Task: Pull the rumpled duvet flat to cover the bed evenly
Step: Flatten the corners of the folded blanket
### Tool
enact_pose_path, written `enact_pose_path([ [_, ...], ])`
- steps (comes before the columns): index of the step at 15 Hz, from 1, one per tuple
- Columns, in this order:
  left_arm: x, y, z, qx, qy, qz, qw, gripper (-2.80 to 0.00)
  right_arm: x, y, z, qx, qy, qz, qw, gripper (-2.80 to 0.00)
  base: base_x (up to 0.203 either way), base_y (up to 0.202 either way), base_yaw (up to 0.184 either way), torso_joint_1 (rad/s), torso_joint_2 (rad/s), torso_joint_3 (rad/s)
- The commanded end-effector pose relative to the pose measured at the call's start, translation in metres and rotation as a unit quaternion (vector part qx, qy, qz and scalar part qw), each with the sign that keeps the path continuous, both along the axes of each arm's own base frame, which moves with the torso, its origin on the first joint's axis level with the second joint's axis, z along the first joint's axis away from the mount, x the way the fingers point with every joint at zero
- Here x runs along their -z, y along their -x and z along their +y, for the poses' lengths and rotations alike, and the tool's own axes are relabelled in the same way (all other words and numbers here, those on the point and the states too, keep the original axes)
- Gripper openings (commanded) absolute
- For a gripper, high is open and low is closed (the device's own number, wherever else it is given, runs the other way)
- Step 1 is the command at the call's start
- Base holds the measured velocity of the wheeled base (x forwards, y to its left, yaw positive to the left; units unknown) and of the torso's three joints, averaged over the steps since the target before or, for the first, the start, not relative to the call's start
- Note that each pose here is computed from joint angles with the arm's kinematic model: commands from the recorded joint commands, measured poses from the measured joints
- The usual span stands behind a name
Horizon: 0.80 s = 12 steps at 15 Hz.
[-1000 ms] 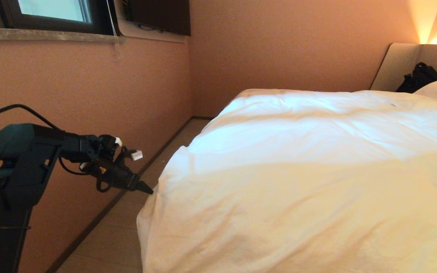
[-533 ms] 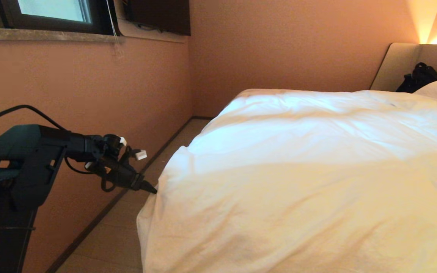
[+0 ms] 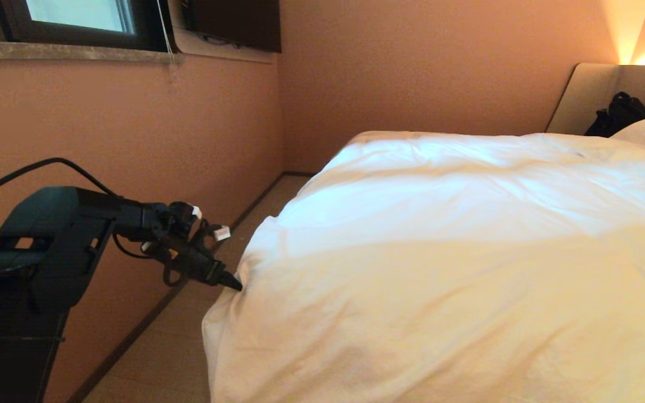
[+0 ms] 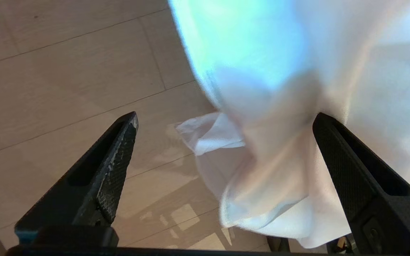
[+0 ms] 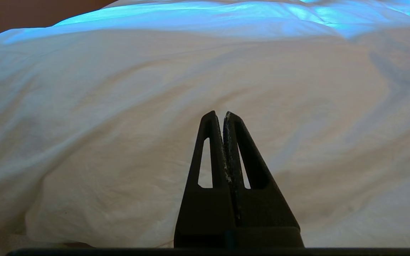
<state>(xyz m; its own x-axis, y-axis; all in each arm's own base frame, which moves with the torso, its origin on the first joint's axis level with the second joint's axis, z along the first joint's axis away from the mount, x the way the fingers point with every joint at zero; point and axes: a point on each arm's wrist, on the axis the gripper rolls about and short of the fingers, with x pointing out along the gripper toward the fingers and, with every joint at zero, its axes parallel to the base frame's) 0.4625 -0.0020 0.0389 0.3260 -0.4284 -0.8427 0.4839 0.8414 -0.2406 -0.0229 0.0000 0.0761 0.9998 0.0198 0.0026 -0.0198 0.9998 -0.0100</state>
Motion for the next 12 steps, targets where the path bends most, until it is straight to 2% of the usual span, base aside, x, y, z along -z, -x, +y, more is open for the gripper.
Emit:
enact_pose_path([
  [1,0.0027,-0.0003,-0.0045,0.006,0.001,0.003,1.0,0.0,0.0,0.0,0.0,0.0,0.0,0.0,1.0,-2.8,0.0,0.0,0.0,0.0,0.0,0.0],
  [4,0.0037,-0.0004,-0.0127,0.015,-0.001,0.004,0.9999,0.0,0.0,0.0,0.0,0.0,0.0,0.0,1.0,-2.8,0.0,0.0,0.0,0.0,0.0,0.0],
  [6,0.0067,-0.0013,-0.0123,0.011,-0.009,0.005,0.9999,0.0,0.0,0.0,0.0,0.0,0.0,0.0,1.0,-2.8,0.0,0.0,0.0,0.0,0.0,0.0],
  [12,0.0059,-0.0013,-0.0117,0.011,-0.009,0.005,0.9999,0.0,0.0,0.0,0.0,0.0,0.0,0.0,1.0,-2.8,0.0,0.0,0.0,0.0,0.0,0.0],
])
